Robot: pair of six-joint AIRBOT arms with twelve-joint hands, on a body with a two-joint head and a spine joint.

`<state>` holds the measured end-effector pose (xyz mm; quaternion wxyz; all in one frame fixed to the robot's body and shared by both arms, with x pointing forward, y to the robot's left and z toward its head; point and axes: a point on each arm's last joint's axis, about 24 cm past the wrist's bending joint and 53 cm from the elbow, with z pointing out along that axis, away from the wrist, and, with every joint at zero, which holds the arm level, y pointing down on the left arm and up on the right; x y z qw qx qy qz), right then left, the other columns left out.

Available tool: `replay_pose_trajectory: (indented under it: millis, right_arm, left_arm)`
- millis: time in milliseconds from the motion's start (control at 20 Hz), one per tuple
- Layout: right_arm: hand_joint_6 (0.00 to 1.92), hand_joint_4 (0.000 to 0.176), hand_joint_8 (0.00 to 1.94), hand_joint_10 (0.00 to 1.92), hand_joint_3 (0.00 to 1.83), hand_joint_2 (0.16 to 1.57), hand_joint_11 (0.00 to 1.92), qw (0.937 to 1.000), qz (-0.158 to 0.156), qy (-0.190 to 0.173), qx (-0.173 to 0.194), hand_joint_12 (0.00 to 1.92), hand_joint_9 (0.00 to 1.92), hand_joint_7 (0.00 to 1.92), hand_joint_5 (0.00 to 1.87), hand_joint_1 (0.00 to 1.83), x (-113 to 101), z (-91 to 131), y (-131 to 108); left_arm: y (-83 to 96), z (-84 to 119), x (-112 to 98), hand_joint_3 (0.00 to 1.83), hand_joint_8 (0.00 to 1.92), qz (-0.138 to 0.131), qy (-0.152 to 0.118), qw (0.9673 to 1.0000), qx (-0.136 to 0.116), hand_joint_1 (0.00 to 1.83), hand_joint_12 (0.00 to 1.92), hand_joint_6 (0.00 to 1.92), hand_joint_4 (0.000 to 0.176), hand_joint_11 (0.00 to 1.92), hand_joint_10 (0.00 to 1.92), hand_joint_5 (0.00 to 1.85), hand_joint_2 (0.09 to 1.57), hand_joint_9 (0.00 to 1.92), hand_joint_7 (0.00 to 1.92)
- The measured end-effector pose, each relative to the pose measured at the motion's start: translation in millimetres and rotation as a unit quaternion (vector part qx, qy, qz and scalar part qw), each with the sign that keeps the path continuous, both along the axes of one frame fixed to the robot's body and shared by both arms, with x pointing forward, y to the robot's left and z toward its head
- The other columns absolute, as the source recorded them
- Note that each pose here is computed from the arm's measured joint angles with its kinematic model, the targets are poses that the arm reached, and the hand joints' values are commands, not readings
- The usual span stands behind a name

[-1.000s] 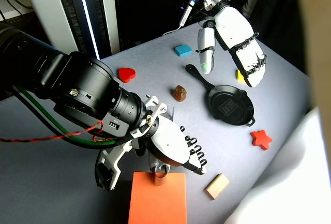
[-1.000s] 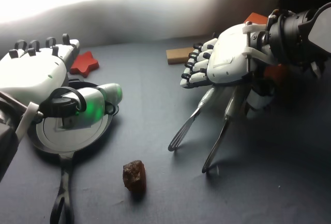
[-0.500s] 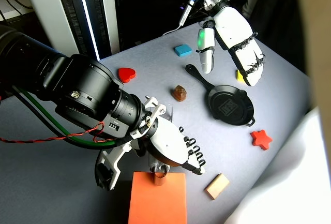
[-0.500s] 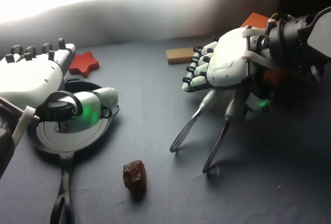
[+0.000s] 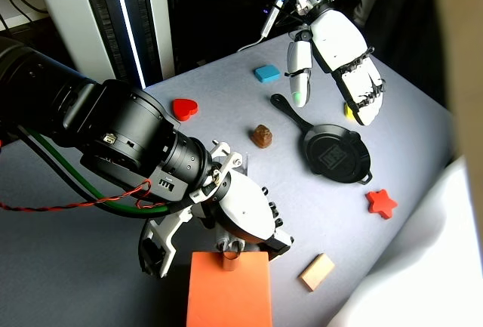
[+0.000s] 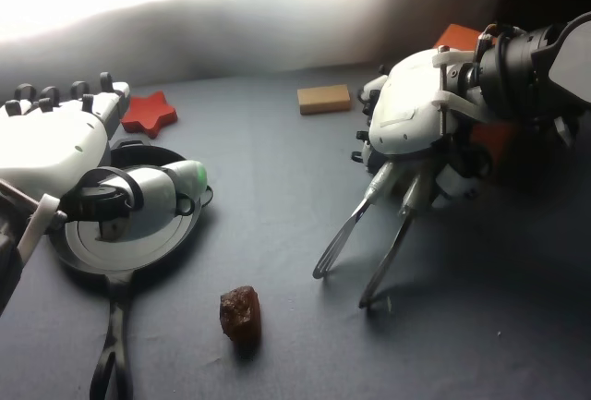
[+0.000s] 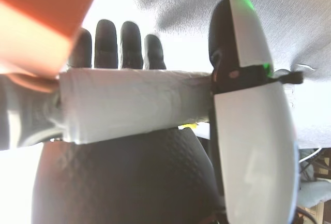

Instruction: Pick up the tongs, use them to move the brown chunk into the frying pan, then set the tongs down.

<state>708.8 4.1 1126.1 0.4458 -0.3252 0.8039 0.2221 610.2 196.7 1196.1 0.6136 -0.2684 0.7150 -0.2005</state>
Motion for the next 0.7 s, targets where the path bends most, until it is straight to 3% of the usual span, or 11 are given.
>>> replay_pose_trajectory:
  millis: [150, 200, 250, 550, 700]
  right_arm:
    - [0.50, 0.000, 0.13, 0.73, 0.02, 1.13, 0.45, 1.0000, -0.003, 0.009, 0.003, 1.55, 0.74, 1.02, 0.76, 1.08, -1, 1, 0]
    - [1.09, 0.000, 0.14, 0.74, 0.03, 1.18, 0.48, 0.9999, -0.003, 0.009, 0.005, 1.55, 0.75, 1.04, 0.80, 1.10, -1, 3, 0]
    - [1.24, 0.000, 0.14, 0.75, 0.02, 1.20, 0.49, 1.0000, -0.002, 0.006, 0.007, 1.56, 0.76, 1.05, 0.78, 1.10, -1, 7, 0]
    - [1.33, 0.000, 0.14, 0.77, 0.00, 1.24, 0.50, 0.9994, -0.003, 0.012, 0.033, 1.58, 0.77, 1.05, 0.74, 1.09, -15, 29, -1]
    - [1.32, 0.000, 0.15, 0.78, 0.00, 1.23, 0.49, 0.9964, -0.017, 0.035, 0.075, 1.58, 0.77, 1.05, 0.75, 1.09, -26, 48, 0]
  left_arm:
    - [4.5, -1, 0, 0.00, 0.01, 0.009, 0.001, 1.0000, 0.000, 0.00, 0.53, 0.01, 0.008, 0.00, 0.01, 0.06, 1.23, 0.15, 0.13]
    - [6.2, -1, 0, 0.00, 0.00, 0.013, 0.000, 0.9999, 0.001, 0.00, 0.51, 0.00, 0.011, 0.00, 0.00, 0.04, 1.23, 0.15, 0.13]
    - [7.8, 0, 0, 0.00, 0.00, 0.016, -0.001, 0.9999, 0.003, 0.00, 0.51, 0.00, 0.014, 0.00, 0.00, 0.03, 1.23, 0.15, 0.14]
    - [9.6, -1, -1, 0.00, 0.00, 0.019, 0.001, 0.9998, 0.005, 0.00, 0.50, 0.00, 0.008, 0.00, 0.00, 0.03, 1.23, 0.14, 0.12]
    - [9.9, -1, -1, 0.00, 0.00, 0.020, 0.000, 0.9998, 0.005, 0.00, 0.52, 0.01, 0.008, 0.00, 0.01, 0.03, 1.24, 0.14, 0.13]
